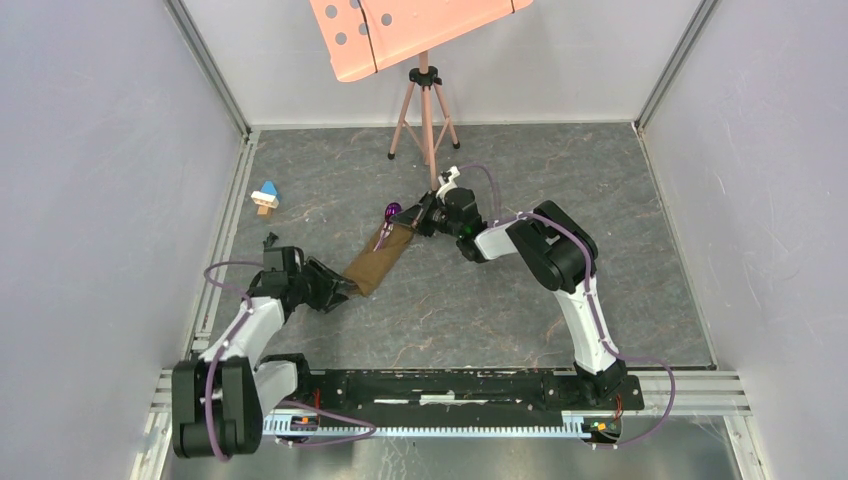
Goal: Fold the napkin into a case and place the utensils inside
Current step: Insert the spoon into the folded napkin.
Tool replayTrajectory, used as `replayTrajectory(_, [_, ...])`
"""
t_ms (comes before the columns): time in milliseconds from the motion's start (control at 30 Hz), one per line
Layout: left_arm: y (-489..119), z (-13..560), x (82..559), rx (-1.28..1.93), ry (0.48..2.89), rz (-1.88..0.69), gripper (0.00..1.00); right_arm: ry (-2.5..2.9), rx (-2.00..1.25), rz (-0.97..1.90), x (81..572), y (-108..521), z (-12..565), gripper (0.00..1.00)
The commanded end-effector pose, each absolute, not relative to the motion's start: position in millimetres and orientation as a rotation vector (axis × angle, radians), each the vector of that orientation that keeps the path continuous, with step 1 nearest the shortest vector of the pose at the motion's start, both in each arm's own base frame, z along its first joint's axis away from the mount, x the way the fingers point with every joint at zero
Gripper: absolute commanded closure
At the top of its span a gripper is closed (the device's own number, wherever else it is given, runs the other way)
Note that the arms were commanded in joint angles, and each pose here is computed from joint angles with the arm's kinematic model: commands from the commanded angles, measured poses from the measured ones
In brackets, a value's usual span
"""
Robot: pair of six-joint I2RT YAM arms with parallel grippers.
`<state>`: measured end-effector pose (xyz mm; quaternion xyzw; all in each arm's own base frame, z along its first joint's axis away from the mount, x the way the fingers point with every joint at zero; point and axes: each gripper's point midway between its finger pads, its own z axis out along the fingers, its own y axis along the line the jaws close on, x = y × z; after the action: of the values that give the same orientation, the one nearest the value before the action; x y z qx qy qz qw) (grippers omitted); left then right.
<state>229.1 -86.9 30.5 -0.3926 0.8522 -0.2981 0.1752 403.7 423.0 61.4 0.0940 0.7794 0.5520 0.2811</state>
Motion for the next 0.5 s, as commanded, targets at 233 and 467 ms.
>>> replayTrajectory(233, [-118.1,88.5,223.1,-0.86,2.368,-1.123,0.36,2.07,0.143,1.451,397.7,420.0,78.4,1.0])
replayTrajectory(467, [-128.7,123.9,267.6,-0.744,2.245,-1.209,0.8,2.069,0.151,1.454,396.4,419.2,76.5,1.0])
